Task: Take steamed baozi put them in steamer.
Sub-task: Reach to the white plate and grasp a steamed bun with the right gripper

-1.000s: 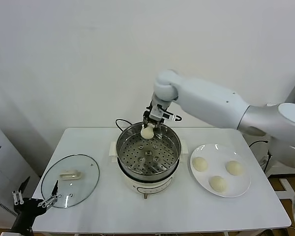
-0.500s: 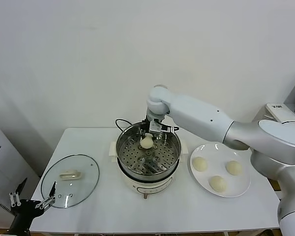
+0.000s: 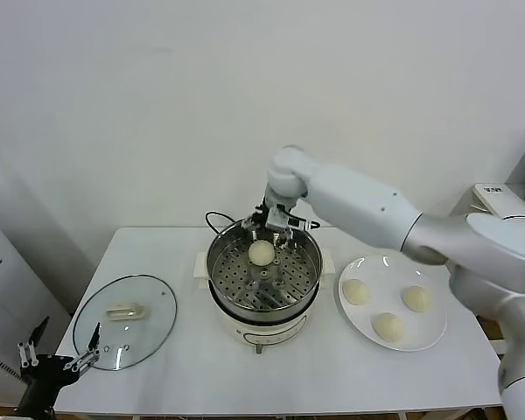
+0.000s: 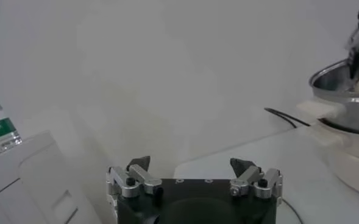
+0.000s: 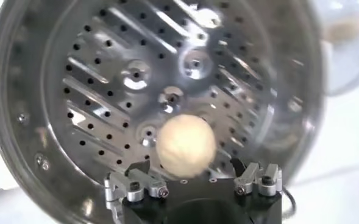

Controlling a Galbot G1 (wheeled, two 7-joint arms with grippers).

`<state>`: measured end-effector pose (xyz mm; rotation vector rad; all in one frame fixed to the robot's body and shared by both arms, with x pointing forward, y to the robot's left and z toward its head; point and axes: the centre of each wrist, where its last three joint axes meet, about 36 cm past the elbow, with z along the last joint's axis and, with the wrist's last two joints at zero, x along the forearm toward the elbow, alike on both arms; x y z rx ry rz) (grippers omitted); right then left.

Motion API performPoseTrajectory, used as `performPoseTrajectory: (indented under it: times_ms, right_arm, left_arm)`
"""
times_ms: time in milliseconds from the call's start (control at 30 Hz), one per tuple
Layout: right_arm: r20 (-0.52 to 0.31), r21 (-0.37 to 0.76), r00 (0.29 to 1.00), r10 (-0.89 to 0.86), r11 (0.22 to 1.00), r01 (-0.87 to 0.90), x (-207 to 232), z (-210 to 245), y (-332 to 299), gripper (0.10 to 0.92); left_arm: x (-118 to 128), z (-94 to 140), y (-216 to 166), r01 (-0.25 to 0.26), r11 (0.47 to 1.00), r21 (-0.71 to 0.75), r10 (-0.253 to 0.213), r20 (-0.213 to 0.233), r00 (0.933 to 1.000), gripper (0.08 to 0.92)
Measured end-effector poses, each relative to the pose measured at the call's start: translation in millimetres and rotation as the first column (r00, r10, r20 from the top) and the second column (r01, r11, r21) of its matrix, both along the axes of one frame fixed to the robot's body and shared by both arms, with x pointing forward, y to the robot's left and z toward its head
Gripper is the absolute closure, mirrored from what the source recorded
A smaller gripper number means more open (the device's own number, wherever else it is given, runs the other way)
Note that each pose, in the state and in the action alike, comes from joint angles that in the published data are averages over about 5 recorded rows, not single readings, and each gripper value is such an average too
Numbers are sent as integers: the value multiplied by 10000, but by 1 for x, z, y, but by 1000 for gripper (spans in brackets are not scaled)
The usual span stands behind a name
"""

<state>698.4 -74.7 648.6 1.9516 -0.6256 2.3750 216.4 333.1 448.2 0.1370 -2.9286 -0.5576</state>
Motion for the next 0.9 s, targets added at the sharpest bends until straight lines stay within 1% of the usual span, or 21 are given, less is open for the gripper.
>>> performPoseTrajectory:
  times_ms: [100,167,300,400,500,600,733,900]
  right_arm:
    - [-499,618,9831,-1758,9819,1788,8,25,-21,200]
    - [-959,840,9470,-3064,9456,3145,14,40,-41,200]
    - [-1865,816,8260,-5319,8295,5526,26,60,-90,200]
    - [-2338,625,7297,-6425,7390,6708,30,62,-129,200]
    - [-2573,370,6523,-7130,6672,7439,28,51,-164,200]
    - [-2681,105,5958,-7570,6162,7875,23,29,-196,200]
    - [-2836,-158,5425,-7908,5695,8219,12,-8,-229,200]
    - [-3062,-376,4981,-8112,5332,8452,-1,-56,-253,200]
  left_arm:
    - [0,-1,-1,0,10000,-29,0,6,10000,177]
    - [1,0,-2,-4,10000,-40,4,45,10000,177]
    - [2,2,-3,4,10000,-72,-3,162,9999,177]
    - [3,3,-6,43,10000,-87,-41,228,9997,177]
    - [4,5,-9,92,9999,-83,-89,279,9996,177]
    - [5,6,-12,150,9999,-68,-148,312,9994,177]
    - [5,7,-14,201,9998,-21,-201,299,9994,177]
    - [6,7,-16,210,9998,18,-210,307,9993,177]
